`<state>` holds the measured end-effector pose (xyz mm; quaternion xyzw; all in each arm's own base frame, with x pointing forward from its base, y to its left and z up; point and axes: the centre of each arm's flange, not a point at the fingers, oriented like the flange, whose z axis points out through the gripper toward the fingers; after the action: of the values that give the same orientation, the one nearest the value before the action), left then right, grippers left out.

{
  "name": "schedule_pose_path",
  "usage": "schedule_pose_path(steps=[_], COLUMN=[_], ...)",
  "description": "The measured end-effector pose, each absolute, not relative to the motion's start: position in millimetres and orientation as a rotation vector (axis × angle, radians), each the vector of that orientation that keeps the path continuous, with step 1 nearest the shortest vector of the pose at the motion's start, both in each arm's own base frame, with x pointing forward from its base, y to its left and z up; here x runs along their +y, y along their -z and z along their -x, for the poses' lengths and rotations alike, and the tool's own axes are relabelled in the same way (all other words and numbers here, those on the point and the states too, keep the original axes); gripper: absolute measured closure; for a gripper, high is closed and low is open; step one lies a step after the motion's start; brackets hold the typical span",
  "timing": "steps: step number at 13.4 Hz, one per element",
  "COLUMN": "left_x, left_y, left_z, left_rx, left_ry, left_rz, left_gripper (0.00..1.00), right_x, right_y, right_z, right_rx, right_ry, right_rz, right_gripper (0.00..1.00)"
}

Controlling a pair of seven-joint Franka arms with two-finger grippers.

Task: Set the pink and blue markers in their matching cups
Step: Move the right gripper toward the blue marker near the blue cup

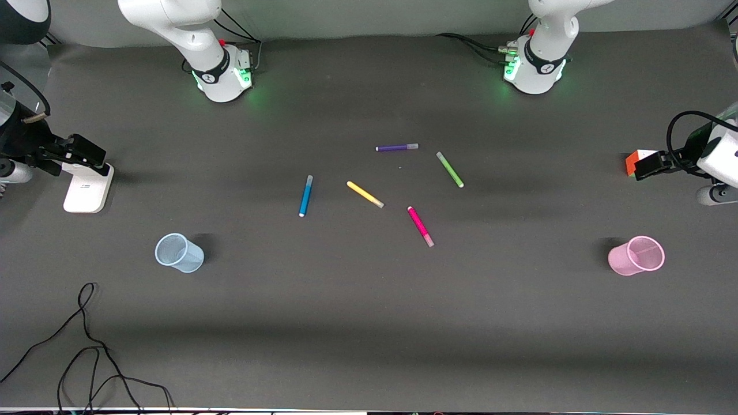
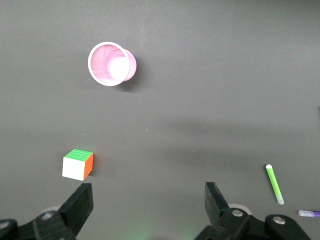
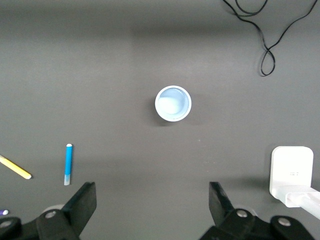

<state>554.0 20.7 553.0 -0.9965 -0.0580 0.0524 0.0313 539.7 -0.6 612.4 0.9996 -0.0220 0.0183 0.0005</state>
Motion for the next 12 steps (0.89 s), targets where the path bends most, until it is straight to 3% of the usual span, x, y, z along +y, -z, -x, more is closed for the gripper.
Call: schedule_pose_path(steps=[6,9,12], left_x=[20,13,-9], left_y=[-555,-560,-558], left_z=[-553,-552,-552], left_rx=[-0.164,-0.145,-0.086], left_ry=[-0.175,-0.191,-0.210], left_rz=[3.070,3.071,3.072], left_gripper=[0.00,0.00,0.00], right_x=[10,63,132], right_y=[-596,-536,-444], right_z=[-543,-554,-570], right_rx=[-0.051,-0.021,-0.073], right_ry=[0.018,0.256,0.534], right_rz=[-3.162,-3.143,-3.179], right_gripper=[0.00,0.00,0.00])
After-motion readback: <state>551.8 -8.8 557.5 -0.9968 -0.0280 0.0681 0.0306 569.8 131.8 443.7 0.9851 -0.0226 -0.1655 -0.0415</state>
